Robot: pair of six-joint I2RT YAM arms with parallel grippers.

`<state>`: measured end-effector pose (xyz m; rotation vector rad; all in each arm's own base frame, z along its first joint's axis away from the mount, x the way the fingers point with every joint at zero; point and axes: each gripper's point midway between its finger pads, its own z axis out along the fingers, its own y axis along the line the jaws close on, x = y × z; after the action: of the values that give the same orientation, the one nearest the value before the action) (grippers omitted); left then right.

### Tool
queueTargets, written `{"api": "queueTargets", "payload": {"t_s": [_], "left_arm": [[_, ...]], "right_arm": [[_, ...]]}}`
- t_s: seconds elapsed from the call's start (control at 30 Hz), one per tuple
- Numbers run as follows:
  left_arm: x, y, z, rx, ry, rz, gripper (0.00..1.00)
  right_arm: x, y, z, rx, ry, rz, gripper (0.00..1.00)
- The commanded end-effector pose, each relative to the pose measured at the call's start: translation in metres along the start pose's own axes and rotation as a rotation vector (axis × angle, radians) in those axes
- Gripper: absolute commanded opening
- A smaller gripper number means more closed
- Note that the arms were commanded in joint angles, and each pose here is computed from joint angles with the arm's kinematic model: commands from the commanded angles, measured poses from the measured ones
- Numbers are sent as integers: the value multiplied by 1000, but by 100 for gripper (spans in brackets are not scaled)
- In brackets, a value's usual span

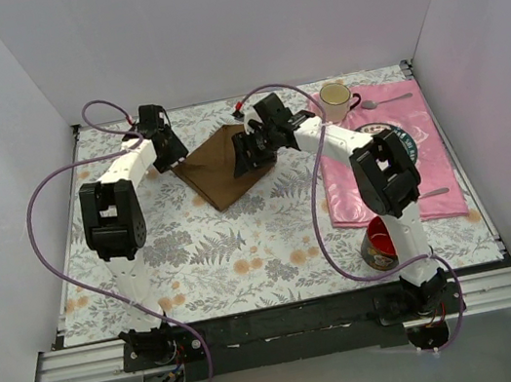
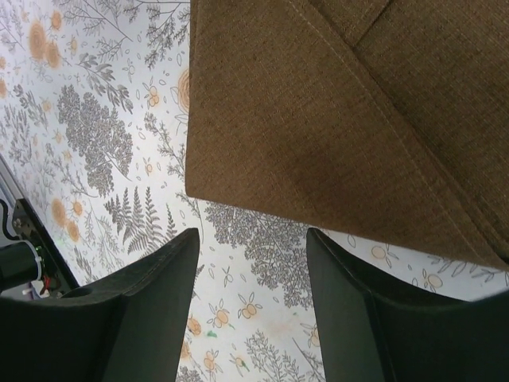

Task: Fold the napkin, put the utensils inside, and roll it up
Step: Fold the napkin

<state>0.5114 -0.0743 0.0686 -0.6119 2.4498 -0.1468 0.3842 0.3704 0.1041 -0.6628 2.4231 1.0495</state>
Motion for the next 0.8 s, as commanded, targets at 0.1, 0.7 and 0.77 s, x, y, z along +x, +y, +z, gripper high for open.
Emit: {"api": "queueTargets", "payload": {"t_s": [0.1,0.7,0.77], "left_arm": [[-22,-22,-69,169,-94,-43,52],[17,-25,-9,277,77,-95,21],[18,-6,-1,221,70,-103,20]], "right_arm": [[-30,16,16,-67,-69,-26,65],[-25,10,37,-85,-80,37,62],[-24,6,37,-78,-81,40,61]]}}
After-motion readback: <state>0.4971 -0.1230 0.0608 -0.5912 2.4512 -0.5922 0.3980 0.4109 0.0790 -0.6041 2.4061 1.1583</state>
